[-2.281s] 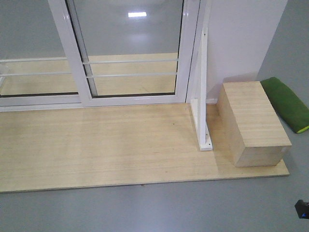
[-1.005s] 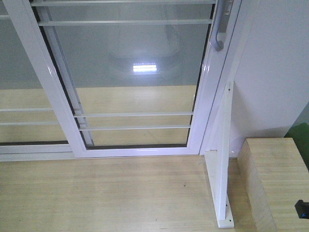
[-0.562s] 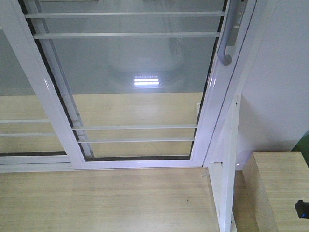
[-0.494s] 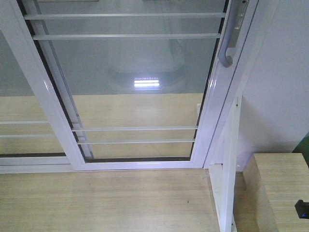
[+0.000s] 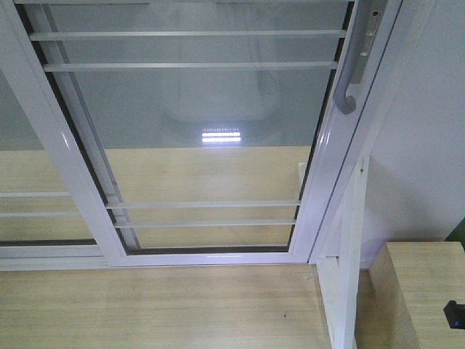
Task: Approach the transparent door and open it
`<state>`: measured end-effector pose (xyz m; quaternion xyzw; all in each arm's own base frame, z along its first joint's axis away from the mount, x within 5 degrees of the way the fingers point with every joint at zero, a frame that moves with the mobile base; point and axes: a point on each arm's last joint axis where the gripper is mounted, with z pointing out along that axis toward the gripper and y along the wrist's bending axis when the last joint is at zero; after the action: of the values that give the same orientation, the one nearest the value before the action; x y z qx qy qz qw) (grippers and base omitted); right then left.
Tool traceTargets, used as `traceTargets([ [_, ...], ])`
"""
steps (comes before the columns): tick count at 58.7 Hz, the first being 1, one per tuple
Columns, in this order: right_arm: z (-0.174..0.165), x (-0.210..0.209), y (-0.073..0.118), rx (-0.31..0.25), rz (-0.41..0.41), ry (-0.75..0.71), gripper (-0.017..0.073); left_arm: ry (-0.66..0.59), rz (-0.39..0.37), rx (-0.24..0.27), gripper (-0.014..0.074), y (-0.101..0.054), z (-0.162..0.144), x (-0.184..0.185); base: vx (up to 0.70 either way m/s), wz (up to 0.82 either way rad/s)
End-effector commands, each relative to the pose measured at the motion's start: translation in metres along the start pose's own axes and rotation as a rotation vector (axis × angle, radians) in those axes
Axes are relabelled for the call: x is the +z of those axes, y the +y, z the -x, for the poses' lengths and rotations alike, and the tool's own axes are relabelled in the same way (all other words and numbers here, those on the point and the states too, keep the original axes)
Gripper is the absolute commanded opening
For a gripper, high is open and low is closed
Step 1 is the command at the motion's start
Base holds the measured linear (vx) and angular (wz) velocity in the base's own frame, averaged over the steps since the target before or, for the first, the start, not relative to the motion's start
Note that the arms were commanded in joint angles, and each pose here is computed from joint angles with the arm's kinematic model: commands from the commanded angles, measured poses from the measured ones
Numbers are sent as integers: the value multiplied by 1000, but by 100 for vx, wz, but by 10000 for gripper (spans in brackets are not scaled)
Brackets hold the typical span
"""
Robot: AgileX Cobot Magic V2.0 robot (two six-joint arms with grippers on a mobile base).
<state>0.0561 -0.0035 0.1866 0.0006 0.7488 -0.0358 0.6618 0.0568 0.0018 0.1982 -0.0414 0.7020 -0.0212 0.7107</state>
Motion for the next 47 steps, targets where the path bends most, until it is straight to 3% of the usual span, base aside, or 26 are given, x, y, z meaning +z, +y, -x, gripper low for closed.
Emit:
traceTargets([
  [1, 7, -1, 0, -15, 0, -95, -6, -80, -10, -10, -3, -1, 3, -1, 7, 0],
  [47, 6, 1, 0, -15, 1, -72, -6, -79, -9, -9, -3, 0, 3, -1, 3, 0],
])
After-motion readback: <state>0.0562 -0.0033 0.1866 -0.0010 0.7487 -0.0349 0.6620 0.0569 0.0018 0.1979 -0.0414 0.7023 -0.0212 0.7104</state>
